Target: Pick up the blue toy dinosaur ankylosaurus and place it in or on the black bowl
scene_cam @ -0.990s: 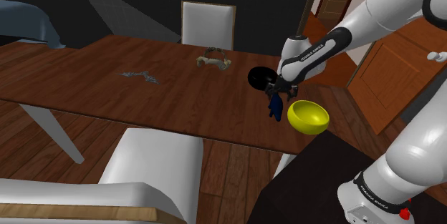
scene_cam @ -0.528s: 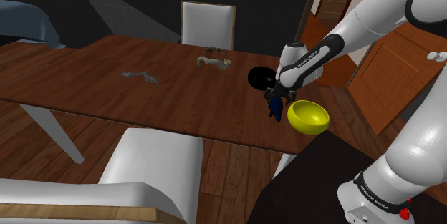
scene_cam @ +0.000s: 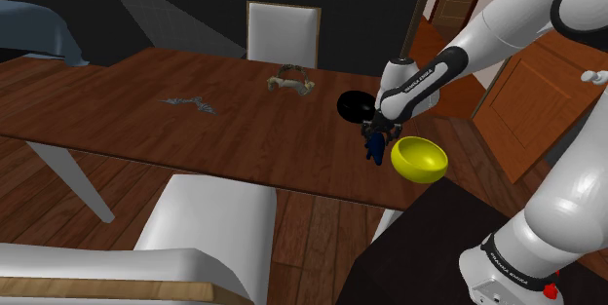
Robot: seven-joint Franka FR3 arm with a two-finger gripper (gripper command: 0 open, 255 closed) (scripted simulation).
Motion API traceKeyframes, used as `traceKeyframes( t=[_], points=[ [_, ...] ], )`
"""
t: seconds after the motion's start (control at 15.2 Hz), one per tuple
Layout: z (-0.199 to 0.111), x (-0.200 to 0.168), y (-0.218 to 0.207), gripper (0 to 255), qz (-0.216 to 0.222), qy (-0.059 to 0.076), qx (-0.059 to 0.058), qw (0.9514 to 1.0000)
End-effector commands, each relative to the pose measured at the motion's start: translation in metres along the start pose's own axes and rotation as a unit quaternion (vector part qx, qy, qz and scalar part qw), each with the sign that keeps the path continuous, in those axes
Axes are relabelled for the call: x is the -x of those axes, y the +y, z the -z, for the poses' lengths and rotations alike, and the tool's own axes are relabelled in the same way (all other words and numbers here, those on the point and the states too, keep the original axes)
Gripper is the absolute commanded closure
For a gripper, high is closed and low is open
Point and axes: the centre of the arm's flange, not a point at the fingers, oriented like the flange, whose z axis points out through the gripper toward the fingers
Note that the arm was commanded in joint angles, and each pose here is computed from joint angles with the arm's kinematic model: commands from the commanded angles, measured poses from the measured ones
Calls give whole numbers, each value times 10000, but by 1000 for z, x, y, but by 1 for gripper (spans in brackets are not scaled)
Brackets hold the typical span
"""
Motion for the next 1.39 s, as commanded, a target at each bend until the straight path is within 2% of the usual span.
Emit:
traceKeyframes(
  t=[0.0, 0.4, 1.32],
  points=[
    [0, 0, 0, 255, -1, 2, -1, 10000],
    [0, 0, 0, 255, -1, 2, -2, 10000],
    [73, -5, 3, 255, -1, 2, -2, 10000]
  ],
)
